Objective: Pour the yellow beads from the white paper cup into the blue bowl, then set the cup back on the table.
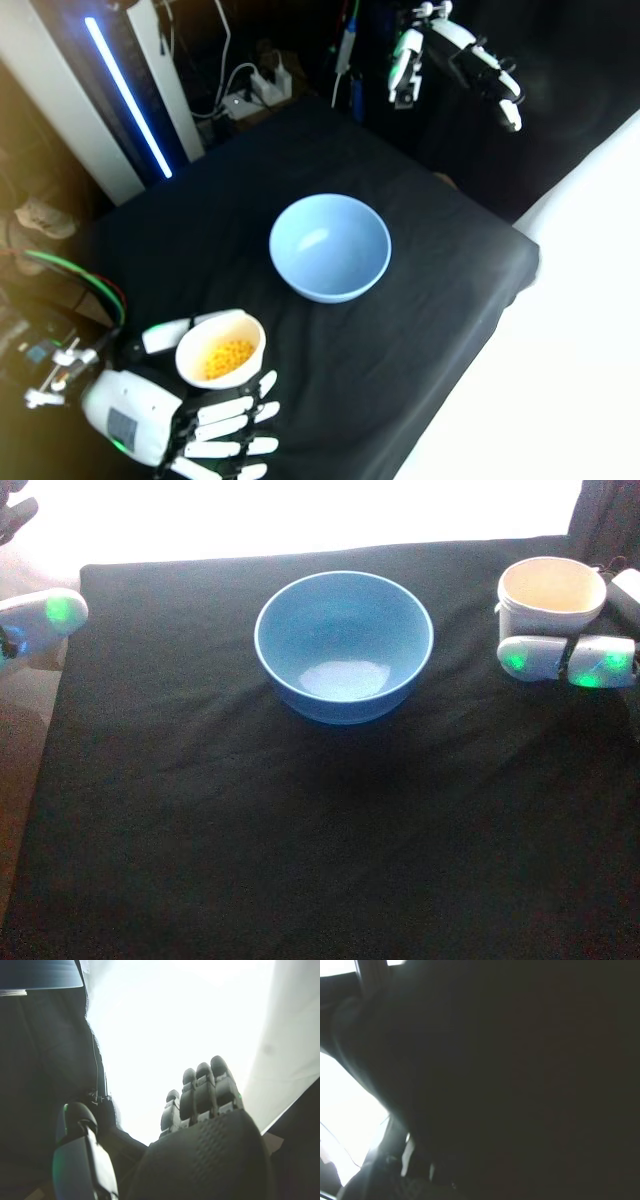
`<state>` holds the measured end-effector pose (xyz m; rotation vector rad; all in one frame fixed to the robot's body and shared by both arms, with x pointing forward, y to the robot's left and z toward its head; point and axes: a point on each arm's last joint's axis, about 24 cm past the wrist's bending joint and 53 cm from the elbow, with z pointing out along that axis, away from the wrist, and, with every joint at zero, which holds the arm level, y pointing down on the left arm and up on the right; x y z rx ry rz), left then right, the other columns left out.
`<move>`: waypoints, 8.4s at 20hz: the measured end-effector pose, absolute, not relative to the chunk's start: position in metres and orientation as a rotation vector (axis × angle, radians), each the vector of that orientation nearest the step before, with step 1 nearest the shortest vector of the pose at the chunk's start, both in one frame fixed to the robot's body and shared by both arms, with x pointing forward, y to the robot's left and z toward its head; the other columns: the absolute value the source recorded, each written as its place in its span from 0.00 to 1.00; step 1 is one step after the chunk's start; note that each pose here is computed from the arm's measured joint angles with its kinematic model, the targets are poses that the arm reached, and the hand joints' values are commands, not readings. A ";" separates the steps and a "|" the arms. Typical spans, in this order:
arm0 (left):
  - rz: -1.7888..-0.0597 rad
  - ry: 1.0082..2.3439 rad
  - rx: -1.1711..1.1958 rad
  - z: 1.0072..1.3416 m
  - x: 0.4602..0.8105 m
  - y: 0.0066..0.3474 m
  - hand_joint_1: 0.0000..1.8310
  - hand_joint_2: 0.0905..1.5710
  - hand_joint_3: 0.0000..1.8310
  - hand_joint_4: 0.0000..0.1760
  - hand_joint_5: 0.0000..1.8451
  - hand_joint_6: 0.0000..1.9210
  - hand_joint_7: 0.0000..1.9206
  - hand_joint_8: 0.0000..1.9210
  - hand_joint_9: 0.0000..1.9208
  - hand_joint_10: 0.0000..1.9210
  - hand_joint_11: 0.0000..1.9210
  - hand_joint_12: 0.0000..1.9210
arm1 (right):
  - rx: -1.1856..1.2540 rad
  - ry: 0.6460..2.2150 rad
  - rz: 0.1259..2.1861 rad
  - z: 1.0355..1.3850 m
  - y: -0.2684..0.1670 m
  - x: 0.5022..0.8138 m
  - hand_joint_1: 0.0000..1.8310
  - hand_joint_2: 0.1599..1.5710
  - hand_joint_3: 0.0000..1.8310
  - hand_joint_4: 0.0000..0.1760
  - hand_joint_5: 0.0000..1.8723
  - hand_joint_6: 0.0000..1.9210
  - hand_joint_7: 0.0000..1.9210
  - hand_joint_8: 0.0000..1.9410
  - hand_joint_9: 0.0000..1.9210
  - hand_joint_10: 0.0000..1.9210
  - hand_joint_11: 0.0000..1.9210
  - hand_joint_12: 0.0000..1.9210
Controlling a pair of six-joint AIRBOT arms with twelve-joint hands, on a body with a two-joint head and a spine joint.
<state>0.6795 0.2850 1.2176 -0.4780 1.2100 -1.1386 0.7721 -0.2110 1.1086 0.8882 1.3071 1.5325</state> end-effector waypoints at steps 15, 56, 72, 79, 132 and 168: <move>-1.136 1.209 -0.487 1.217 0.680 0.286 0.26 0.54 0.00 0.97 0.02 0.00 0.13 0.00 0.08 0.00 0.00 0.22 | 0.630 1.334 1.584 1.180 -0.175 0.775 0.57 0.65 0.00 1.00 0.56 0.44 0.47 0.00 0.28 0.00 0.00 0.34; -1.145 1.265 -0.448 1.207 0.682 0.272 0.26 0.54 0.00 0.92 0.00 0.00 0.11 0.00 0.07 0.00 0.00 0.28 | -0.066 1.473 1.307 1.293 -0.073 0.764 0.58 0.62 0.00 1.00 0.62 0.35 0.56 0.01 0.25 0.00 0.00 0.15; -1.156 1.292 -0.419 1.207 0.683 0.262 0.28 0.51 0.00 1.00 0.02 0.00 0.11 0.00 0.07 0.00 0.00 0.24 | -0.287 1.468 1.085 1.315 -0.058 0.753 0.65 0.64 0.00 0.44 0.56 0.45 0.62 0.28 0.24 0.00 0.00 0.00; -1.155 1.303 -0.410 1.207 0.684 0.260 0.29 0.51 0.00 1.00 0.03 0.00 0.13 0.00 0.09 0.00 0.00 0.29 | -0.337 1.494 1.016 1.306 -0.055 0.754 0.55 0.67 0.00 1.00 0.53 0.50 0.57 0.00 0.24 0.00 0.00 0.00; -1.152 1.312 -0.410 1.206 0.686 0.259 0.25 0.53 0.00 1.00 0.01 0.00 0.11 0.00 0.07 0.00 0.00 0.23 | 0.636 1.174 1.502 1.223 -0.224 0.778 0.28 0.67 0.00 1.00 0.55 0.00 0.42 0.00 0.16 0.00 0.00 0.00; -1.155 1.326 -0.414 1.199 0.684 0.257 0.24 0.55 0.00 1.00 0.00 0.00 0.10 0.00 0.08 0.00 0.00 0.29 | 0.727 1.294 1.404 1.126 -0.219 0.770 0.00 0.70 0.01 1.00 0.13 0.00 0.15 0.00 0.08 0.00 0.03 0.02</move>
